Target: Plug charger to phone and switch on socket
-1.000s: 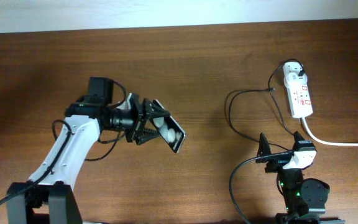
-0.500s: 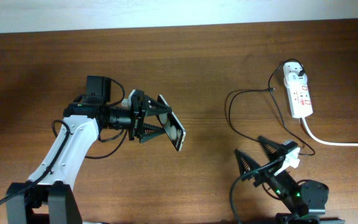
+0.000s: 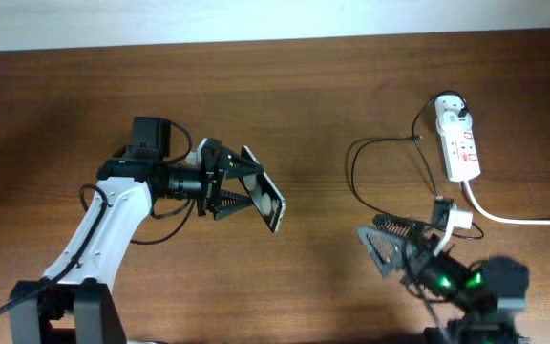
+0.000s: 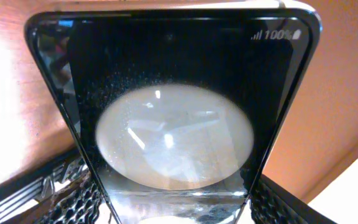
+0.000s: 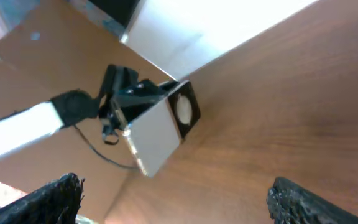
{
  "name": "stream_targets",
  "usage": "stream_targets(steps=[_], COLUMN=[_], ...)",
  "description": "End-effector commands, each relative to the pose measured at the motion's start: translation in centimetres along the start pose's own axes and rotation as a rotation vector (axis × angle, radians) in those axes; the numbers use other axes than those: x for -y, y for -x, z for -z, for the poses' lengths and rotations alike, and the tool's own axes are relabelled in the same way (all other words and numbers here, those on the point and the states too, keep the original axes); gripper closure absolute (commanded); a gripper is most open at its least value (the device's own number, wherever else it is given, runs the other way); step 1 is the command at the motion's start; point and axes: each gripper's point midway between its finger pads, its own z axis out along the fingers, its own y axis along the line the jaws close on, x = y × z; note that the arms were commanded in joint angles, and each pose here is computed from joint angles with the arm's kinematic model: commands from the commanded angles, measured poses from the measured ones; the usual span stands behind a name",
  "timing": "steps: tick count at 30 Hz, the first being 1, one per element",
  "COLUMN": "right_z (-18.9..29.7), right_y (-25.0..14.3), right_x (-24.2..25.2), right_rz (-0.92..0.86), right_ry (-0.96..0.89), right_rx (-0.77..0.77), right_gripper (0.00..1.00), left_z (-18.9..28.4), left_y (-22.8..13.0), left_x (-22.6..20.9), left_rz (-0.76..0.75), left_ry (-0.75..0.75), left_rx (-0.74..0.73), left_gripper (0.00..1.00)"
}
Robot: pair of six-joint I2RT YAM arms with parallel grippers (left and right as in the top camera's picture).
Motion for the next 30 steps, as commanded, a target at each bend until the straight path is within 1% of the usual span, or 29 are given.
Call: stream_targets(steps=[1, 3, 5, 6, 7, 9, 11, 12, 13, 16, 20, 22, 24, 26, 27, 28, 30], right_z=[-1.0, -0.9, -0.7, -0.9, -1.5, -2.4, -4.7, -6.2, -7.0, -10.2, -14.9, -16.3, -16.9, -17.0, -17.0, -17.0, -17.0], right_y=[2.9, 4.7, 5.7, 5.7, 5.2, 3.8, 1.2, -0.7, -1.5, -3.9, -5.8, -6.2, -5.6, -5.7, -5.7, -5.7, -5.7], right_x=[-0.9, 0.0, -1.1, -1.9, -3.3, -3.9, -5.3, -5.8, -6.0, -6.5, -5.2, -4.8, -4.3, -3.9, -3.9, -3.9, -3.9], right_rz=[0.097, 0.098, 0.16, 0.191, 0.243, 0.272, 0.299, 0.315, 0.327, 0.379, 0.383, 0.384, 0.395, 0.4, 0.4, 0.4, 0.4], right_ry=[-0.069, -0.26, -0.381, -0.402, -0.401, -0.438, -0.429, -0.444, -0.453, -0.467, -0.47, -0.471, -0.5, -0.513, -0.514, -0.514, -0.514], right_rx=[-0.058, -0.123, -0.165, -0.175, -0.191, -0.208, -0.253, -0.277, -0.28, -0.281, -0.289, -0.279, -0.237, -0.233, -0.233, -0.233, -0.234], right_gripper=[0.02, 0.01, 0.01, 0.01, 0.01, 0.01, 0.01, 0.01, 0.01, 0.01, 0.0, 0.12, 0.29, 0.38, 0.46, 0.58, 0.72], left_z=[0.1, 0.1, 0.1, 0.1, 0.1, 0.1, 0.1, 0.1, 0.1, 0.1, 0.1, 0.1, 0.1, 0.1, 0.1, 0.1, 0.1], left_y=[-0.4, -0.4, -0.4, -0.4, -0.4, -0.4, -0.4, -0.4, -0.4, -0.4, -0.4, -0.4, -0.4, -0.4, -0.4, -0.4, -0.4], left_x=[0.7, 0.7, 0.7, 0.7, 0.7, 0.7, 0.7, 0.7, 0.7, 0.7, 0.7, 0.7, 0.7, 0.7, 0.7, 0.7, 0.7], left_rz=[-0.03, -0.03, -0.031, -0.03, -0.031, -0.031, -0.03, -0.03, -0.03, -0.03, -0.029, -0.029, -0.029, -0.029, -0.029, -0.029, -0.029], left_ry=[-0.027, -0.027, -0.027, -0.027, -0.027, -0.027, -0.027, -0.026, -0.026, -0.027, -0.027, -0.028, -0.029, -0.029, -0.029, -0.029, -0.029], left_rx=[-0.019, -0.019, -0.019, -0.019, -0.019, -0.019, -0.018, -0.018, -0.018, -0.019, -0.019, -0.02, -0.022, -0.022, -0.022, -0.022, -0.022], left_gripper=[0.36, 0.36, 0.36, 0.35, 0.35, 0.35, 0.35, 0.36, 0.36, 0.36, 0.36, 0.36, 0.36, 0.35, 0.35, 0.35, 0.35])
